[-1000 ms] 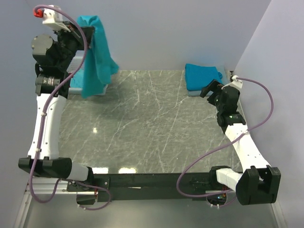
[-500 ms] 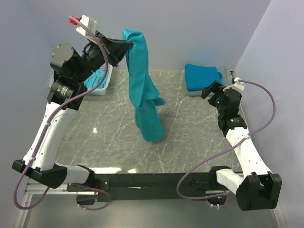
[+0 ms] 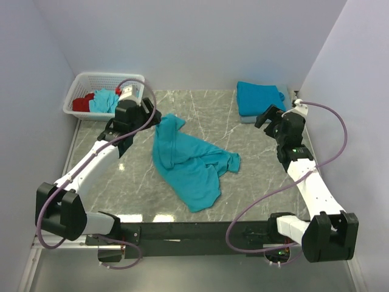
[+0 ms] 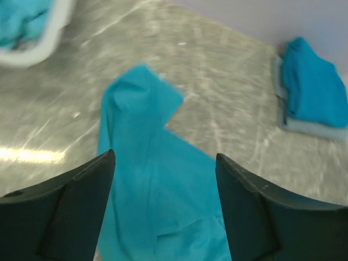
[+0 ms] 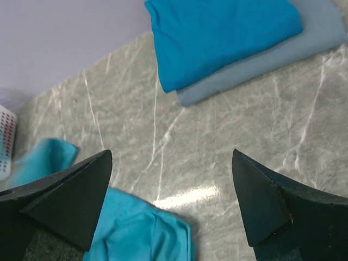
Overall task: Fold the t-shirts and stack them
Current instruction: Move the tshirt to the center of the board, then flatten the tshirt out
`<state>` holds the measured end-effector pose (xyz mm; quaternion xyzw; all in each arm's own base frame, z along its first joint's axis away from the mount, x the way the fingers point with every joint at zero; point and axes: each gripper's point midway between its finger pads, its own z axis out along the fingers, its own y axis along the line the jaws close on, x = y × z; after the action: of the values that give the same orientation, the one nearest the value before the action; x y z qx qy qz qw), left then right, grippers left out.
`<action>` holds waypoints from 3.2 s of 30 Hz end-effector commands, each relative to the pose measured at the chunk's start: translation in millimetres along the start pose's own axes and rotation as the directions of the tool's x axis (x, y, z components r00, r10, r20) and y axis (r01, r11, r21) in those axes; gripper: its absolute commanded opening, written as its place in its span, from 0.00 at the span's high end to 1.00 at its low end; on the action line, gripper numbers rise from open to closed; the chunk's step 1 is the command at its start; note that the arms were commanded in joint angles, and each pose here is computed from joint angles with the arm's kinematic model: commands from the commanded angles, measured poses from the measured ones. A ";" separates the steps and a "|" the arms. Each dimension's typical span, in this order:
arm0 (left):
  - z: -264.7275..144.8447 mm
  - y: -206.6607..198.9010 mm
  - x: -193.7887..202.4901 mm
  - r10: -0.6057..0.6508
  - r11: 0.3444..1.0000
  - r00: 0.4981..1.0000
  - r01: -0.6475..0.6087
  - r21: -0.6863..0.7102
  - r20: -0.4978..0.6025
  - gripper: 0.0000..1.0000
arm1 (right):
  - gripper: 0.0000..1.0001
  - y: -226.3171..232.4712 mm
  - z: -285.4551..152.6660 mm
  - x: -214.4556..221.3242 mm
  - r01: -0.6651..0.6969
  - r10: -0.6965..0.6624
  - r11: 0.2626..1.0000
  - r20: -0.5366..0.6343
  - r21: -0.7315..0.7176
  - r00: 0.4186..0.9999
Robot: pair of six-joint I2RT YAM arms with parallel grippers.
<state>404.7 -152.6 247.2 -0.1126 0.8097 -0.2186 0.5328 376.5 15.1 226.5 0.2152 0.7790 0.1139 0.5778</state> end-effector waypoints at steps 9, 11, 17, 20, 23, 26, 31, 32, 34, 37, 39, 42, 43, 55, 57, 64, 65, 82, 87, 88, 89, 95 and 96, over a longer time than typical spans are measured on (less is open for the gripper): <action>-21.6 28.6 27.5 -0.128 0.991 0.992 0.128 -0.044 -0.001 0.11 | 0.04 35.3 2.1 35.2 0.074 -0.078 0.997 -0.134 -0.029 0.988; -17.4 24.9 39.0 -0.122 0.993 0.991 0.121 -0.017 -0.049 0.09 | 0.04 40.1 -1.4 45.3 0.096 -0.095 0.995 -0.153 0.001 0.984; -3.7 9.0 99.7 -0.124 0.987 0.950 0.147 0.060 -0.286 0.08 | 0.04 28.1 -12.6 85.9 0.113 -0.091 0.992 -0.276 0.065 0.957; -9.6 6.0 132.8 -0.109 0.990 0.924 0.135 0.045 -0.367 0.08 | 0.04 15.1 -17.2 112.7 0.125 -0.090 0.989 -0.349 0.081 0.933; -21.2 12.8 169.6 -0.094 0.995 0.887 0.104 -0.003 -0.452 0.10 | 0.04 3.3 -20.0 136.2 0.153 -0.102 0.984 -0.415 0.090 0.904; -33.1 28.9 198.1 -0.090 0.994 0.858 0.049 -0.094 -0.506 0.12 | 0.05 -7.4 -19.6 146.7 0.193 -0.121 0.974 -0.451 0.118 0.884; -39.9 35.4 213.2 -0.111 0.989 0.846 0.042 -0.143 -0.521 0.17 | 0.05 -7.4 -17.5 155.2 0.192 -0.122 0.976 -0.469 0.104 0.875; -39.3 34.5 214.1 -0.109 0.989 0.846 0.041 -0.141 -0.522 0.19 | 0.05 -6.9 -17.1 155.8 0.195 -0.128 0.976 -0.469 0.098 0.874; -34.6 32.2 217.1 -0.108 0.990 0.844 0.040 -0.138 -0.526 0.23 | 0.05 -8.3 -17.2 156.8 0.200 -0.130 0.974 -0.473 0.102 0.872; -26.2 30.5 221.7 -0.105 0.990 0.839 0.035 -0.140 -0.534 0.33 | 0.05 -9.4 -17.3 155.7 0.202 -0.130 0.974 -0.468 0.105 0.874; -22.2 30.9 225.3 -0.107 0.988 0.833 0.030 -0.149 -0.543 0.43 | 0.05 -11.0 -17.2 154.8 0.208 -0.134 0.972 -0.464 0.111 0.876; -17.9 35.1 224.4 -0.104 0.984 0.840 0.009 -0.179 -0.532 0.55 | 0.05 -13.1 -17.8 154.6 0.214 -0.136 0.969 -0.462 0.121 0.876; -17.1 36.0 223.7 -0.105 0.983 0.842 0.006 -0.186 -0.530 0.61 | 0.06 -13.2 -17.5 154.3 0.213 -0.136 0.970 -0.462 0.120 0.877; -11.0 37.7 217.2 -0.112 0.972 0.852 -0.015 -0.237 -0.511 0.71 | 0.07 -13.2 -14.4 159.4 0.228 -0.148 0.967 -0.483 0.112 0.863; -8.3 38.3 220.3 -0.113 0.970 0.847 -0.018 -0.241 -0.520 0.72 | 0.07 -11.6 -14.0 160.6 0.226 -0.149 0.969 -0.487 0.103 0.861; 3.0 39.5 214.2 -0.124 0.962 0.868 -0.013 -0.272 -0.481 0.99 | 0.08 1.2 -16.2 166.1 0.214 -0.178 0.977 -0.499 0.015 0.848; 4.4 39.2 212.6 -0.123 0.962 0.871 -0.013 -0.273 -0.475 0.99 | 0.09 3.1 -16.9 166.6 0.219 -0.190 0.976 -0.499 0.001 0.846; -5.1 38.7 134.3 -0.049 0.974 0.973 -0.003 -0.226 -0.227 0.99 | 0.22 17.1 -16.6 205.1 0.269 -0.255 0.961 -0.576 -0.062 0.777; -15.5 58.1 113.4 -0.078 0.961 0.986 0.036 -0.275 -0.145 0.99 | 0.23 28.7 -11.1 207.5 0.251 -0.254 0.964 -0.578 -0.087 0.776; -17.0 61.9 111.9 -0.084 0.958 0.987 0.042 -0.284 -0.137 0.99 | 0.24 33.2 -11.5 206.9 0.248 -0.261 0.963 -0.575 -0.104 0.775; -18.3 66.2 108.5 -0.093 0.955 0.988 0.053 -0.291 -0.127 0.99 | 0.24 36.2 -12.7 206.5 0.248 -0.269 0.962 -0.574 -0.117 0.773; -17.1 38.2 127.8 -0.063 0.994 0.967 0.040 -0.100 -0.247 0.93 | 0.24 42.2 -21.9 207.8 0.251 -0.295 0.955 -0.578 -0.158 0.761; -15.8 33.5 132.6 -0.052 0.997 0.962 0.034 -0.070 -0.269 0.73 | 0.24 41.1 -22.1 207.7 0.252 -0.294 0.955 -0.578 -0.155 0.761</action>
<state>338.1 -144.9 120.5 -0.1751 0.8803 -0.1521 0.4138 301.9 141.0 49.8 0.0423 0.9519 0.0961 0.2879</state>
